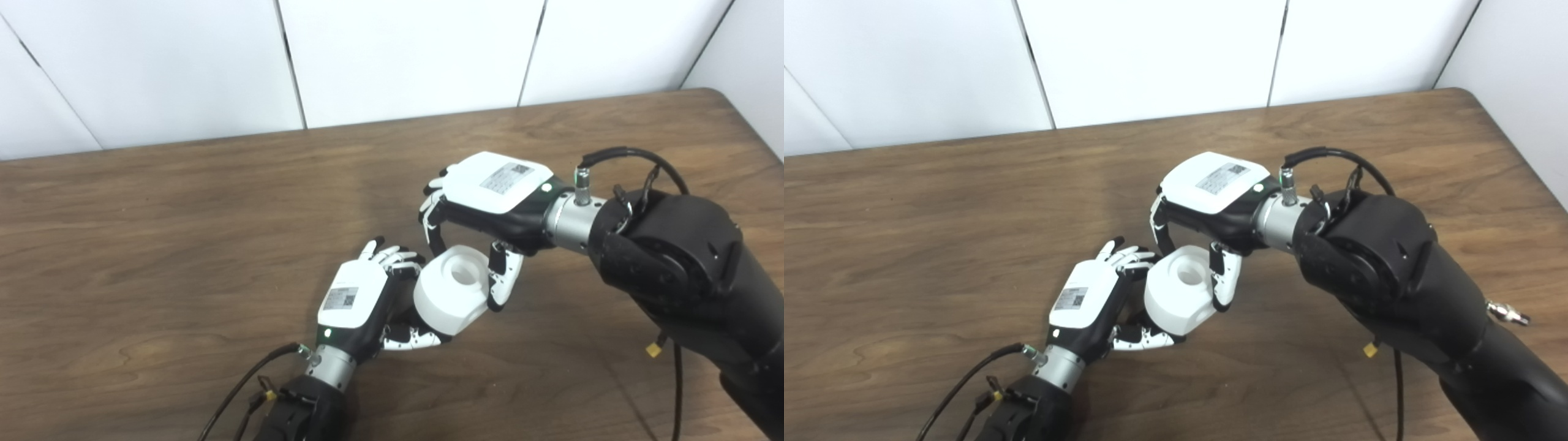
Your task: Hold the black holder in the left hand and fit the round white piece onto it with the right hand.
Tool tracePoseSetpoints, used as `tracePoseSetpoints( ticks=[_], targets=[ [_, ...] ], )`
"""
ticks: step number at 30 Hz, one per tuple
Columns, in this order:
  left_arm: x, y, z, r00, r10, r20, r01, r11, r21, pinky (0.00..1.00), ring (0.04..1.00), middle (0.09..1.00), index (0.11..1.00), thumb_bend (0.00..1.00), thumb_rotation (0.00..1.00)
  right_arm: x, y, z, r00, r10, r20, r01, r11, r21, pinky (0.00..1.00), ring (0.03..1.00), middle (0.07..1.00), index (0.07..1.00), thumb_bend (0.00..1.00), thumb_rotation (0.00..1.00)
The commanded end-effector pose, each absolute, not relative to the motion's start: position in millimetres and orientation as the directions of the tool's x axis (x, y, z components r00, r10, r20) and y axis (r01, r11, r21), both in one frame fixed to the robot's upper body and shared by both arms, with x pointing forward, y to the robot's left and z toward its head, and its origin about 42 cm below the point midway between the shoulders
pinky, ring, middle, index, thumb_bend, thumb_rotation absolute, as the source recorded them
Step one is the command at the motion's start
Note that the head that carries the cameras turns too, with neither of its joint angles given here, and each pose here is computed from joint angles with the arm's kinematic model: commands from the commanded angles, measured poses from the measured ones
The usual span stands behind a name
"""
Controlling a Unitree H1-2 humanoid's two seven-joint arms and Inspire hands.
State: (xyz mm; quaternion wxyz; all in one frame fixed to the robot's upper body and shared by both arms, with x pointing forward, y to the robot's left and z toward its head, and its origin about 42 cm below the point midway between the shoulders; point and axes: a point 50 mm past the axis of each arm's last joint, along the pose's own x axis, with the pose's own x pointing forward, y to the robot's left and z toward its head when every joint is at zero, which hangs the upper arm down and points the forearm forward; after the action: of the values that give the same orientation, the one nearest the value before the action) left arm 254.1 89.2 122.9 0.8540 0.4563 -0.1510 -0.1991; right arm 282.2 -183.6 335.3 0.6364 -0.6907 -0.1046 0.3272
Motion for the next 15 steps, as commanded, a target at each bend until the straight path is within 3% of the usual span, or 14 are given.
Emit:
tracePoseSetpoints(
  ticks=[1,15],
  targets=[
    [254.3,86.6,128.2,0.879,-0.470,0.080,0.193,0.505,0.841,0.99,0.864,0.791,0.487,0.51,0.06,283.5,-185.7,340.5,0.760,0.528,-0.379,-0.325,-0.196,-0.925,0.95,0.916,0.806,0.481,0.52,0.14],
    [254.9,84.8,129.1,0.876,-0.477,0.072,0.202,0.499,0.843,0.99,0.867,0.793,0.487,0.51,0.06,288.4,-178.4,343.8,0.756,0.541,-0.369,-0.317,-0.190,-0.929,0.94,0.913,0.807,0.481,0.52,0.14]
  ],
)
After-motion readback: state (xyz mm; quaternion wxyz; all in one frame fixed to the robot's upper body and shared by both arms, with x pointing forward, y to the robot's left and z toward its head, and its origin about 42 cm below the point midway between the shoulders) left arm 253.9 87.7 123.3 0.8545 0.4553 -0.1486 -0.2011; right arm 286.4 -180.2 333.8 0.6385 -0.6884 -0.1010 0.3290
